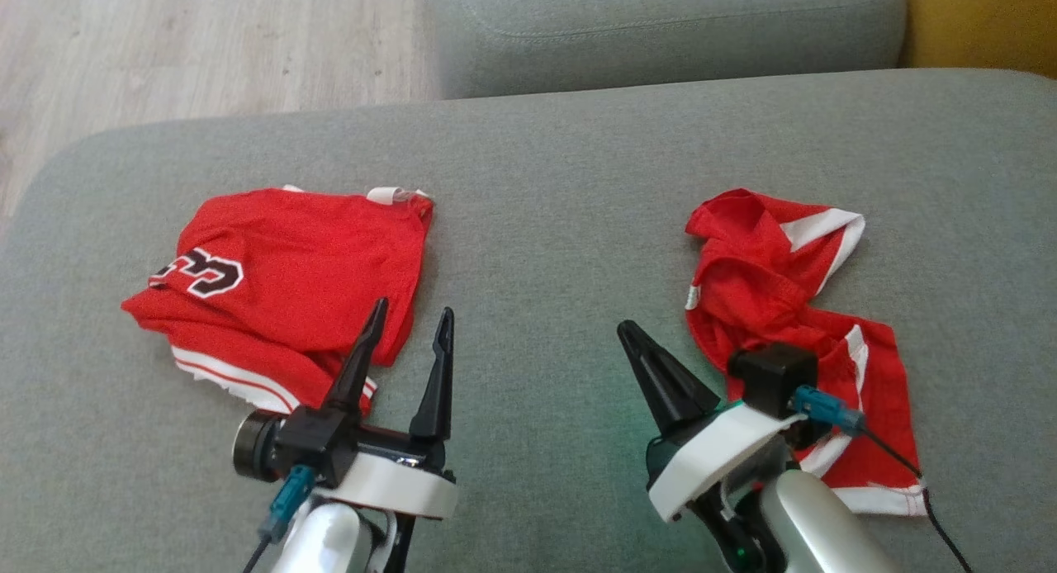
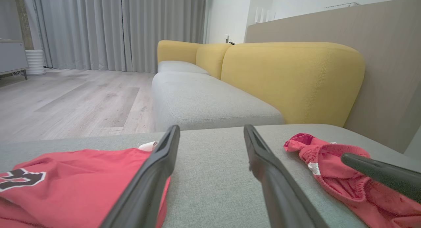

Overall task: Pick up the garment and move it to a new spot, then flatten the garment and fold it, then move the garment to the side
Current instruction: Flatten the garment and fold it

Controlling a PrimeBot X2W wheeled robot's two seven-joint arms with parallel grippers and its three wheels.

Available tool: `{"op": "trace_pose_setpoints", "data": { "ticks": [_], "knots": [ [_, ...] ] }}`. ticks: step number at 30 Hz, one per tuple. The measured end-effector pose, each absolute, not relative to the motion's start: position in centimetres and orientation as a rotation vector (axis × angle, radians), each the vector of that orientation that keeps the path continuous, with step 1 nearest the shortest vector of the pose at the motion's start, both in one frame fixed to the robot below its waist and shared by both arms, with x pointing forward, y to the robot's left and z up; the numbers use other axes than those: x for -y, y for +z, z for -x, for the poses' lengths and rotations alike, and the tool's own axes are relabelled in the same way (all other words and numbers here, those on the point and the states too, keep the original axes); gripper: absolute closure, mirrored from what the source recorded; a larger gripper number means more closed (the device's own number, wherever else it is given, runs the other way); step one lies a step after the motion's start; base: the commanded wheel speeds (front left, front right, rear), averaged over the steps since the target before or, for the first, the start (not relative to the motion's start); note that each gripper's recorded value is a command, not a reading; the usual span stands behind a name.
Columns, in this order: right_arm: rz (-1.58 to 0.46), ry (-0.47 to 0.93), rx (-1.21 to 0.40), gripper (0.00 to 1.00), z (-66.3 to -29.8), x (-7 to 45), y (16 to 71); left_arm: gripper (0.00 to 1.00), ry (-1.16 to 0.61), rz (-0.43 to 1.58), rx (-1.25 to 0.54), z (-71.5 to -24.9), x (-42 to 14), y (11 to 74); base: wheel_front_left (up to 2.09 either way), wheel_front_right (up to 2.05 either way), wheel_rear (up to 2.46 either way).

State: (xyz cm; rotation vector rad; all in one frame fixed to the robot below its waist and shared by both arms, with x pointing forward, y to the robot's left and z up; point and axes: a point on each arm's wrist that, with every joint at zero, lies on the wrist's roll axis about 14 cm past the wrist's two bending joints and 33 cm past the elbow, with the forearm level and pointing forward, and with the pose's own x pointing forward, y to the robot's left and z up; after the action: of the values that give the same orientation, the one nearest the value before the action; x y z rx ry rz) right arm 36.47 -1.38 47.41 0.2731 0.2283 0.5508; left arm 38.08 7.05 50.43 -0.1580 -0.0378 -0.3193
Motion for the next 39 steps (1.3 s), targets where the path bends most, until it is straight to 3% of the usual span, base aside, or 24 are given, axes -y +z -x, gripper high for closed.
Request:
{"op": "trace_pose_setpoints", "data": {
  "ticks": [5, 11, 12, 13, 18, 25, 31, 39],
  "knots": [
    [-0.266, 0.556, -0.195, 1.00, -37.3, 1.2, 47.7, 0.00, -0.301, 0.158, 0.030, -38.1, -7.6, 50.1, 0.00, 0.00, 0.00],
    [-0.233, 0.446, -0.118, 1.00, -38.9, 4.6, 48.5, 0.00, -0.302, 0.158, 0.036, -38.2, -7.5, 50.3, 0.00, 0.00, 0.00],
    [-0.232, 0.410, -0.103, 0.79, -39.2, 5.8, 48.6, 0.00, -0.303, 0.158, 0.038, -38.2, -7.5, 50.4, 0.00, 0.00, 0.00],
    [-0.231, 0.370, -0.086, 0.02, -39.5, 7.1, 48.8, 0.00, -0.305, 0.158, 0.039, -38.2, -7.4, 50.4, 0.00, 0.00, 0.00],
    [-0.212, 0.204, -0.077, 0.00, -38.4, 12.6, 47.7, 0.00, -0.322, 0.159, 0.044, -38.1, -6.8, 50.7, 0.00, 0.00, 0.00],
    [-0.196, 0.110, -0.090, 0.00, -35.9, 15.6, 46.3, 0.00, -0.332, 0.171, 0.022, -37.6, -6.4, 50.0, 0.00, 0.00, 0.00],
    [-0.187, 0.055, -0.096, 0.00, -36.2, 17.4, 46.0, 0.00, -0.334, 0.174, 0.010, -37.7, -6.3, 49.6, 0.00, 0.00, 0.00],
    [-0.247, -0.013, -0.280, 0.00, -38.2, 19.0, 42.0, 0.00, -0.323, 0.177, -0.027, -38.1, -6.7, 48.3, 0.00, 0.00, 0.00]
  ]
}}
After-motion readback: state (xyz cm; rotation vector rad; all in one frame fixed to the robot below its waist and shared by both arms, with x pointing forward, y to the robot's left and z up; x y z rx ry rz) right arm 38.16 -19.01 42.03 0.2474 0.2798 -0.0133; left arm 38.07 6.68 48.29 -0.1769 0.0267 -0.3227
